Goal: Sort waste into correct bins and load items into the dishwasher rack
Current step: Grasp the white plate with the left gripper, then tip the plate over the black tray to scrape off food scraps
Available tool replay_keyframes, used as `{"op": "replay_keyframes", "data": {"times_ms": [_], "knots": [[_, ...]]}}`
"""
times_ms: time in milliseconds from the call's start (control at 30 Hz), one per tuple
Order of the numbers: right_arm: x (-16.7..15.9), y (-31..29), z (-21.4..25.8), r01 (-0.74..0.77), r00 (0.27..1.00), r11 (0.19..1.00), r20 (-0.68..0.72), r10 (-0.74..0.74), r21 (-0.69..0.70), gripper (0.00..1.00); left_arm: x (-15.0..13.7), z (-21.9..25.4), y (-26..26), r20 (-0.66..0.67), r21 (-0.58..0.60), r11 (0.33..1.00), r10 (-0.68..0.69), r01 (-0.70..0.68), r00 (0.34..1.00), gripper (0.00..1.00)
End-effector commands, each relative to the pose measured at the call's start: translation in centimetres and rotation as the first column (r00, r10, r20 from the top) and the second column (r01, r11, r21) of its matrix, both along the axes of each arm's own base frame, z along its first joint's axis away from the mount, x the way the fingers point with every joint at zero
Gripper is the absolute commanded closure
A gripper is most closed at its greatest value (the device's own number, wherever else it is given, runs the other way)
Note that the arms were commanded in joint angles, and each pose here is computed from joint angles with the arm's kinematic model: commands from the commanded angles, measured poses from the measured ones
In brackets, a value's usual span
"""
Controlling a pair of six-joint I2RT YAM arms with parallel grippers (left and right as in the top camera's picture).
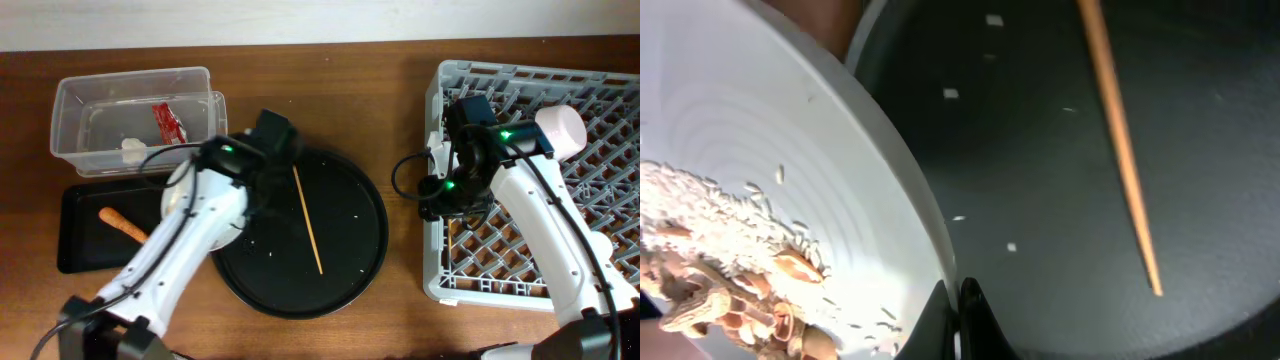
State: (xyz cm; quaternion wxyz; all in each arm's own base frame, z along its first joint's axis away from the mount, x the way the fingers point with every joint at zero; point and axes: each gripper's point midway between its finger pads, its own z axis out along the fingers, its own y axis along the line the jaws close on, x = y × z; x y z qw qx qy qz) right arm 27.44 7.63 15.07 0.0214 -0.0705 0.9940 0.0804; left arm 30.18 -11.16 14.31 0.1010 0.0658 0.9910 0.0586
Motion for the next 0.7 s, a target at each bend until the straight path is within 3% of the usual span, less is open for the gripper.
{"op": "replay_keyframes", "data": {"times_ms": [0, 133, 300, 433, 667], "knots": [[0.2, -0.1, 0.4, -0.014, 1.0, 1.0, 0.014, 0.014, -0.012, 0.49, 1.3, 2.1, 3.6, 0.058, -0.026, 0.995, 0.103, -0.101, 0.993, 1.0], [0.1, -0.1, 0.4, -0.014, 1.0, 1.0, 0.01, 0.014, -0.013, 0.5, 2.2, 2.0, 6.4, 0.032, -0.097, 0.988, 0.125, -0.121, 0.992, 1.0], [0.0, -0.1, 0.4, -0.014, 1.0, 1.0, 0.006, 0.014, -0.013, 0.5, 3.9, 2.4, 8.0, 0.057, -0.269, 0.959, 0.111, -0.092, 0.992, 1.0], [0.0, -0.1, 0.4, -0.014, 1.0, 1.0, 0.006, 0.014, -0.013, 0.5, 4.3, 3.3, 8.3, 0.066, -0.438, 0.896, 0.116, -0.076, 0.991, 1.0], [-0.3, -0.2, 0.4, -0.011, 1.0, 1.0, -0.008, 0.011, -0.015, 0.5, 4.3, 4.8, 10.3, 0.105, -0.619, 0.784, 0.135, -0.041, 0.985, 1.0]]}}
